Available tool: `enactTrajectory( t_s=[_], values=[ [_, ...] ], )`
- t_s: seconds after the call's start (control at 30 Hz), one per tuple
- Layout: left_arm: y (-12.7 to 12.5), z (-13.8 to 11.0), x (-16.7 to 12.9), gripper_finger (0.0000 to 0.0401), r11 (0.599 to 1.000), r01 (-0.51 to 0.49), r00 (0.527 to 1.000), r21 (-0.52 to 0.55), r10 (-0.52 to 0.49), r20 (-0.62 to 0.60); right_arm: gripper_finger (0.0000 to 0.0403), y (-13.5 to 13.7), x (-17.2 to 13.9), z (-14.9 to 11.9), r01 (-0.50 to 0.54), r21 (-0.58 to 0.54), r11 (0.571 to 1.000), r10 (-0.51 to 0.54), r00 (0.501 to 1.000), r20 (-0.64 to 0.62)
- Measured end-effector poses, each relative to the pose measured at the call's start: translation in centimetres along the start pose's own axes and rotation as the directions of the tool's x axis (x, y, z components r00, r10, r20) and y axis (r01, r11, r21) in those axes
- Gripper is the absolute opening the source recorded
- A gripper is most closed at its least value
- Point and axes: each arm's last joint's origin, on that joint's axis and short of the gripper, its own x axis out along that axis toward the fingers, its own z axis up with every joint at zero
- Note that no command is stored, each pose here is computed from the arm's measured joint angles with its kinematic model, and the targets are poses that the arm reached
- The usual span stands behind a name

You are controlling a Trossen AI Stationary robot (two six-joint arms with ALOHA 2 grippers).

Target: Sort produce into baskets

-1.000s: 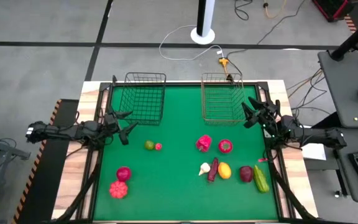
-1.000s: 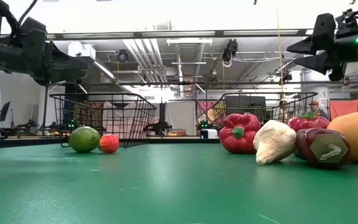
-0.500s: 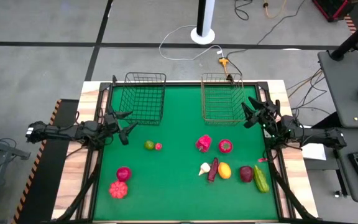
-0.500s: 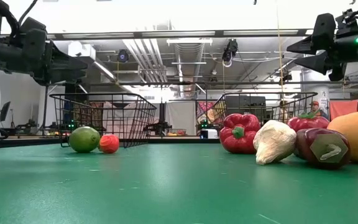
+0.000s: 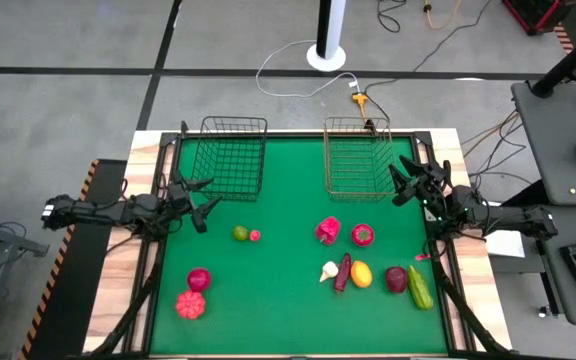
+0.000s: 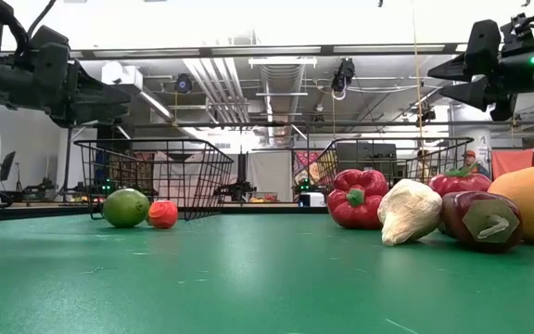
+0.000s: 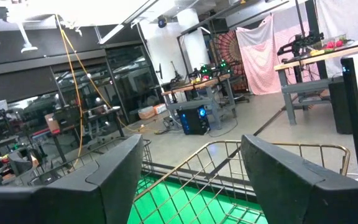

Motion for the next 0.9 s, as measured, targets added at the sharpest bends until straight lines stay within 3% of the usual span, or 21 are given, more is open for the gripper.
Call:
enactTrajectory(
  t_s=[0.9],
  values=[
    [0.00,0.00,0.00,0.0277,1.000,0.000,1.000,0.000,0.000,0.000,0.0266,0.00,0.00,0.00,0.000,0.000,1.000,0.000,1.000,0.000]
  ],
)
